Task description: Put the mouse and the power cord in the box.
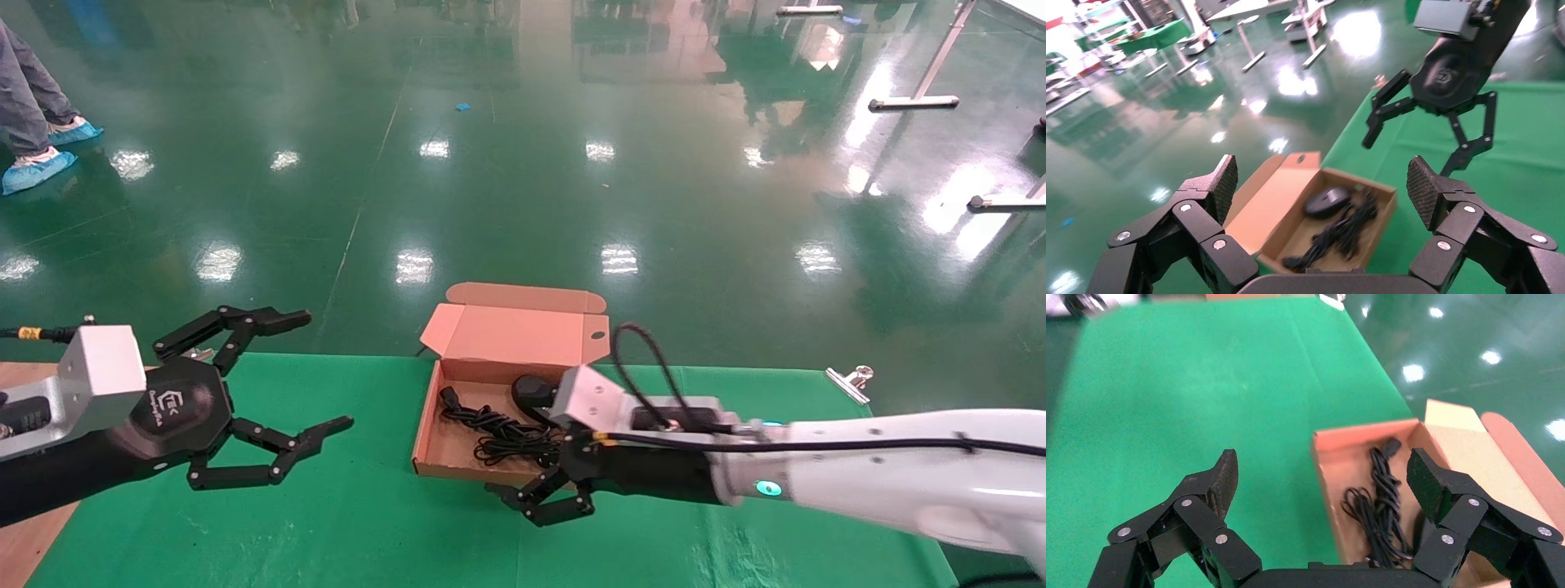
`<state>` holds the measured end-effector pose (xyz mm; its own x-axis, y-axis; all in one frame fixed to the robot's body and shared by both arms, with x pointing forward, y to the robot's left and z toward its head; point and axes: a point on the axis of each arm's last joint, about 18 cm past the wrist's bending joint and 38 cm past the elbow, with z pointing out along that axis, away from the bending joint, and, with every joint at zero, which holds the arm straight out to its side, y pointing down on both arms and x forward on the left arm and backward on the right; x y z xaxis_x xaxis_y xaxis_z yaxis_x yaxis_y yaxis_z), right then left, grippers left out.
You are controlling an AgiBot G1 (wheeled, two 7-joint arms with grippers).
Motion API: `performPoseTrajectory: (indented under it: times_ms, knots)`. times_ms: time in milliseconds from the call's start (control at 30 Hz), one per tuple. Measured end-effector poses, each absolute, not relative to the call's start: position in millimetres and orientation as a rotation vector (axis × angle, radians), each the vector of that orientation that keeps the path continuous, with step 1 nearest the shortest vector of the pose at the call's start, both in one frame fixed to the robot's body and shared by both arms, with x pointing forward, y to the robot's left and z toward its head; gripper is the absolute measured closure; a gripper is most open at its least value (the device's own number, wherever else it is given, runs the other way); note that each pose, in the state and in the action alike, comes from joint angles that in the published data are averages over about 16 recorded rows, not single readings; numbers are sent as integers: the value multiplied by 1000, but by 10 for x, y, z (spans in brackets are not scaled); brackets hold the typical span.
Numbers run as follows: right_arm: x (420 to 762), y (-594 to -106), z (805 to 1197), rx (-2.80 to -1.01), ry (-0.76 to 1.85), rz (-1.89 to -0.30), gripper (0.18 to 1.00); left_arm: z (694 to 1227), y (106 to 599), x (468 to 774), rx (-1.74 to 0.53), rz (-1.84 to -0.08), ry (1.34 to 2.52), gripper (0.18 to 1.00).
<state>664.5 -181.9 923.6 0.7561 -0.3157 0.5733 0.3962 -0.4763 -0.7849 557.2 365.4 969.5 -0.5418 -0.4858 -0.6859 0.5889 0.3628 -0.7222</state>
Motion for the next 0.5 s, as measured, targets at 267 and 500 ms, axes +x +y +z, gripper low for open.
performPoseTrajectory:
  times_ms: [267, 500]
  knots:
    - [6282, -2116, 9387, -1778, -47, -731, 178, 9784, 3458, 5387, 137, -1504, 1693, 184]
    - [5919, -2387, 9542, -1696, -65, -662, 178, 9844, 3304, 5212, 177, -1605, 1746, 184]
